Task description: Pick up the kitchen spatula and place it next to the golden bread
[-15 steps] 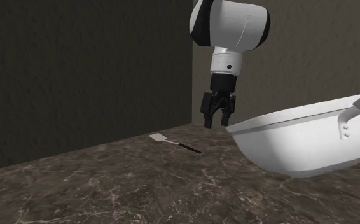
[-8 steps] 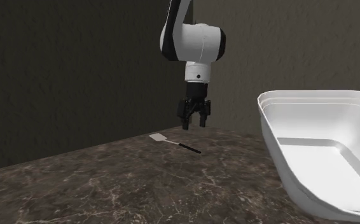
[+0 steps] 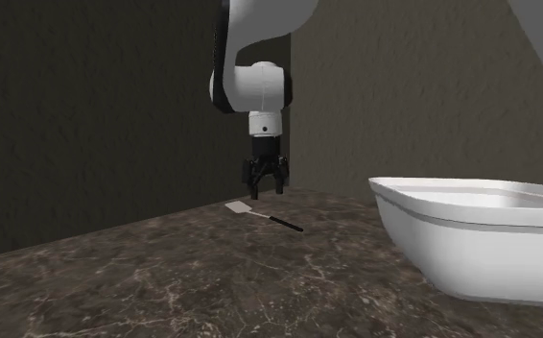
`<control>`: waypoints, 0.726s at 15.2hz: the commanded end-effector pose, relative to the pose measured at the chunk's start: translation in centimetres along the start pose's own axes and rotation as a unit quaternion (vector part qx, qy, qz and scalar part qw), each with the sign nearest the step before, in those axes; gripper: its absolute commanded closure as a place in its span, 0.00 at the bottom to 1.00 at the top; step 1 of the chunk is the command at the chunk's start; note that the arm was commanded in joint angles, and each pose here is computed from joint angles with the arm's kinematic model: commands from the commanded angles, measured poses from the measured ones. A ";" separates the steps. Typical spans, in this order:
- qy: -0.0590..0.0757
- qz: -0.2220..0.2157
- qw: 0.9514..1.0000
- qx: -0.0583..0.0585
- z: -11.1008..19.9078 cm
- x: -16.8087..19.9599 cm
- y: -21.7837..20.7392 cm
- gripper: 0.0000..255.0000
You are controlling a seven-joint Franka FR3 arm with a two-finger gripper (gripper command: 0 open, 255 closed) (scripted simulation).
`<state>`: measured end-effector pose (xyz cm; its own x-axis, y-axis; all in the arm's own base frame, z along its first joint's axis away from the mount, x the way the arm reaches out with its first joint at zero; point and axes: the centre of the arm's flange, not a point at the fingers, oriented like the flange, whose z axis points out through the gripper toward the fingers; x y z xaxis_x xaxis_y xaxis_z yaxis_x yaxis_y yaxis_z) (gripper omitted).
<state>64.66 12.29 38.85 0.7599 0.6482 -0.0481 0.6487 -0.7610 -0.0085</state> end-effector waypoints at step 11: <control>-0.009 -0.001 1.000 -0.005 4.9 2.8 -0.1 0.00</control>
<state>66.58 14.05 34.02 0.7573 0.6497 -0.0665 0.6512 -0.7589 0.0012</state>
